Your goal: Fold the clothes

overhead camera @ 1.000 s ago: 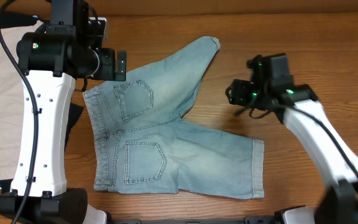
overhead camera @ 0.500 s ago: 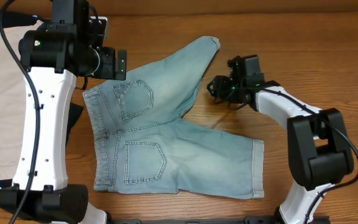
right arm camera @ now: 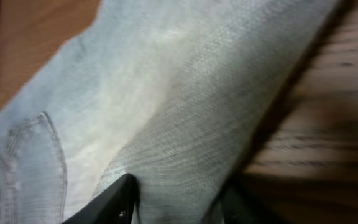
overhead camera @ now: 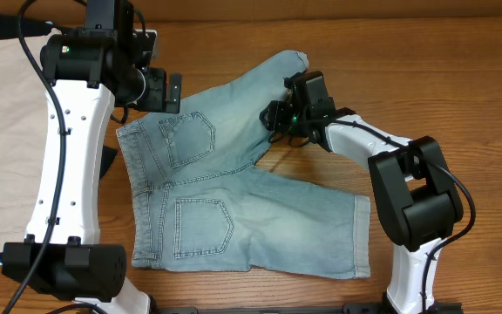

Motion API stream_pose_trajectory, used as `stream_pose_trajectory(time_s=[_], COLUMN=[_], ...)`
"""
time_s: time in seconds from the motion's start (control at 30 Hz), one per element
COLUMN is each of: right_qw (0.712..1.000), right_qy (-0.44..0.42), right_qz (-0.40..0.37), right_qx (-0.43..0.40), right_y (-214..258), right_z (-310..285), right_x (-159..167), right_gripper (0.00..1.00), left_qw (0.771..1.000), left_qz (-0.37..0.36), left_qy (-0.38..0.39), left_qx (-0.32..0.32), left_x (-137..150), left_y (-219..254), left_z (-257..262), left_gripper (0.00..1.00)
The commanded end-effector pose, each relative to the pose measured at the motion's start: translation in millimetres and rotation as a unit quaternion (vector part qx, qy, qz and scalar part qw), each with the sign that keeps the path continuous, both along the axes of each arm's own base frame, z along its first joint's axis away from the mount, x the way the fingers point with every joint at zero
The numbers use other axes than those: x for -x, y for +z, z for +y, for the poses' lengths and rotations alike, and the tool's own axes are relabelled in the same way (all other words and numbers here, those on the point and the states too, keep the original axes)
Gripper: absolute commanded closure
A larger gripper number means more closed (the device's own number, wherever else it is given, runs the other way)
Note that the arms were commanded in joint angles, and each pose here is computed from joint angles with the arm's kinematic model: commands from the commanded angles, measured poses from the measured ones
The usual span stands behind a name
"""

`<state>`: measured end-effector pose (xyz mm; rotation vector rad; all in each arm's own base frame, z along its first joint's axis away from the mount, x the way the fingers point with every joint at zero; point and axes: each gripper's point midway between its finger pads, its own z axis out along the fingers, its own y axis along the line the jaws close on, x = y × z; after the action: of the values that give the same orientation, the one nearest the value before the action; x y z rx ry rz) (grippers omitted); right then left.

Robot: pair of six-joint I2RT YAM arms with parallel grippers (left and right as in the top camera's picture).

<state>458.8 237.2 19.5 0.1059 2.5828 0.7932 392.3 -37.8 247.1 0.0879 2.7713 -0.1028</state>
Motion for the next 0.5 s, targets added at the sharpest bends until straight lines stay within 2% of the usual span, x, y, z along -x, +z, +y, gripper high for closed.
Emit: stream_pose_trajectory(time_s=[0.0,0.13,0.23,0.4,0.47], right_qw=[1.0,0.998,0.995,0.991,0.991], right_qy=[-0.018,-0.031,-0.03,-0.032,-0.03], right_qz=[-0.005,0.034,0.072,0.106,0.108], right_qx=[0.021,0.04,0.064,0.081,0.079], right_y=[-0.3,-0.1,17.0,49.4,55.2], right_z=[-13.2,-37.5,-62.5,-83.7,-82.7], right_x=[-11.2,-7.5,1.2,23.3,27.4], right_gripper=[0.63,0.85,0.96,0.96,0.88], left_qw=[1.0,1.0,1.0,1.0,1.0], left_qz=[0.008,0.008,0.007,0.007,0.007], left_qy=[-0.012,-0.014,-0.012,-0.013,-0.013], left_qx=[-0.001,-0.006,-0.009,-0.009,-0.009], left_x=[-0.9,-1.1,-1.3,-1.5,-1.7], left_y=[-6.5,-6.5,-6.6,-6.7,-6.6], left_z=[0.5,1.8,3.1,3.0,3.0], left_gripper=[0.0,0.0,0.0,0.0,0.0])
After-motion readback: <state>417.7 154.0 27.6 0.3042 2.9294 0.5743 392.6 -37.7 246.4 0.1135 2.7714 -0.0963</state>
